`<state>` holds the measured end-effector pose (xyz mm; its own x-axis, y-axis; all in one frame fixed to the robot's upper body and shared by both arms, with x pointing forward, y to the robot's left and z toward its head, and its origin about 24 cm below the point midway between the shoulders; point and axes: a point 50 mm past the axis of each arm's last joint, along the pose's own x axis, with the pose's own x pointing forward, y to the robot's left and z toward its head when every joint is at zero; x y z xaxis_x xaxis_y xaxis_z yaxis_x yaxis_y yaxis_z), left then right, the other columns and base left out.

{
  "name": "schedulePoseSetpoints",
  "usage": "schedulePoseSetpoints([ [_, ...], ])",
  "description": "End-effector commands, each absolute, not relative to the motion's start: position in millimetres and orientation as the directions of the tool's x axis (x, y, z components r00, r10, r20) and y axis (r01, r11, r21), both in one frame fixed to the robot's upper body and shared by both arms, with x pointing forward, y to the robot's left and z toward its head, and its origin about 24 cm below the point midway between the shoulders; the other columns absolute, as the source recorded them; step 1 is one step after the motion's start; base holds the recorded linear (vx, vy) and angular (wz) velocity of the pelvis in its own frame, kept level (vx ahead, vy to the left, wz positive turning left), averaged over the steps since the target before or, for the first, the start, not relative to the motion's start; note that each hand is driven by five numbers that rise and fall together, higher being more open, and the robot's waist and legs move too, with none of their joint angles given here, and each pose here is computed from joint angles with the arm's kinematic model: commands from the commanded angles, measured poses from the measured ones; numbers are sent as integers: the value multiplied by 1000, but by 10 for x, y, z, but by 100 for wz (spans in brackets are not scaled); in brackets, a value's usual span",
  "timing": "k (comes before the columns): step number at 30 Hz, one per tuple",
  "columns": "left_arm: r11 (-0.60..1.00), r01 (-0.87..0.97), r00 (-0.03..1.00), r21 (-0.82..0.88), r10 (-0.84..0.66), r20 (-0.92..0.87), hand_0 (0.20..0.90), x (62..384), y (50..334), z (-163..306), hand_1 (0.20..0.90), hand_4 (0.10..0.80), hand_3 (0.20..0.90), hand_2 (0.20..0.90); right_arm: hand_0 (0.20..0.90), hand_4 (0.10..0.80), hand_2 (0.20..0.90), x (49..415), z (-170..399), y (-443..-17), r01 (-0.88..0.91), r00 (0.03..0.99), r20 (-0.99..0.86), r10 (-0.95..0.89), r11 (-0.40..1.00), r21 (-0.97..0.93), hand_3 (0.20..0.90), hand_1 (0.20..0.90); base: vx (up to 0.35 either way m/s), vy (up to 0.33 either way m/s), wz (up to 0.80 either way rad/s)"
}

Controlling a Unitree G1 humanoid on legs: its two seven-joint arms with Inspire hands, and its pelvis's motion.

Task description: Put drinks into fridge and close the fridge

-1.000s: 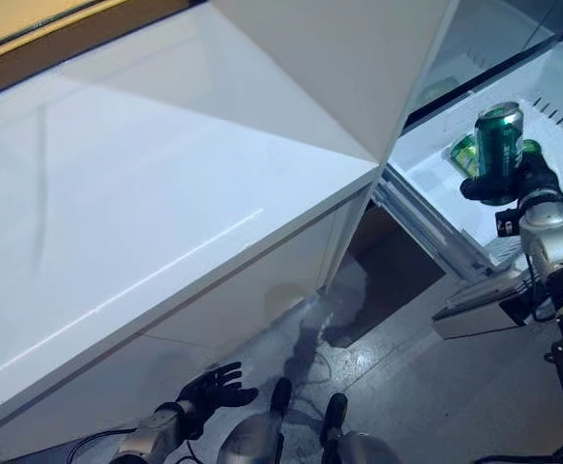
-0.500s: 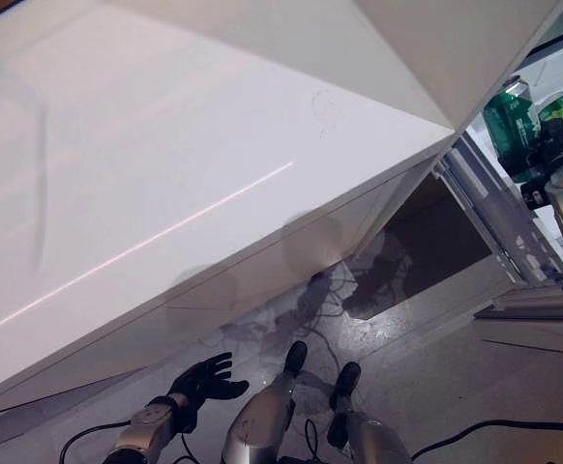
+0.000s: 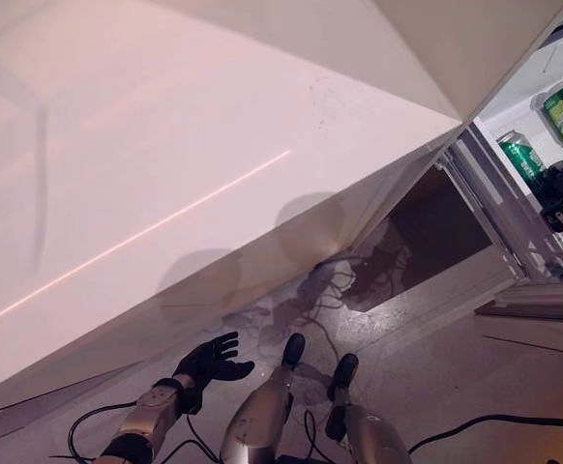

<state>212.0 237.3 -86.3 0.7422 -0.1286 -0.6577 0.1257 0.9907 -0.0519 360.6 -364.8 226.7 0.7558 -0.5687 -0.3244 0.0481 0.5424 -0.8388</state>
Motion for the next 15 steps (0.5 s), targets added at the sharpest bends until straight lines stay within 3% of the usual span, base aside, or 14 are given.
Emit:
schedulePoseSetpoints([
  [1, 991, 130, 732, -14, -106, -673, 900, 1973, 2533, -862, 900, 800, 900, 900, 768, 646, 768, 3384, 2928, -3918, 128, 726, -147, -671, 342, -931, 746, 768, -32, 9, -2],
  [2, 991, 129, 733, -15, -106, -671, 900, 1978, 2526, -859, 900, 800, 900, 900, 900, 800, 900, 3390, 2916, -3911, 119, 729, -158, -666, 351, -929, 900, 900, 0, 0, 0],
  [9, 989, 144, 732, -17, -118, -671, 900, 2002, 2502, -850, 900, 800, 900, 900, 900, 800, 900, 3464, 2888, -3828, 151, 773, -137, -620, 389, -909, 900, 900, -4, 1, 0],
  [15, 988, 150, 734, -20, -125, -668, 900, 2002, 2454, -866, 900, 800, 900, 900, 900, 800, 900, 3570, 2995, -3645, 346, 839, 17, -545, 509, -788, 900, 900, -26, 15, -3],
])
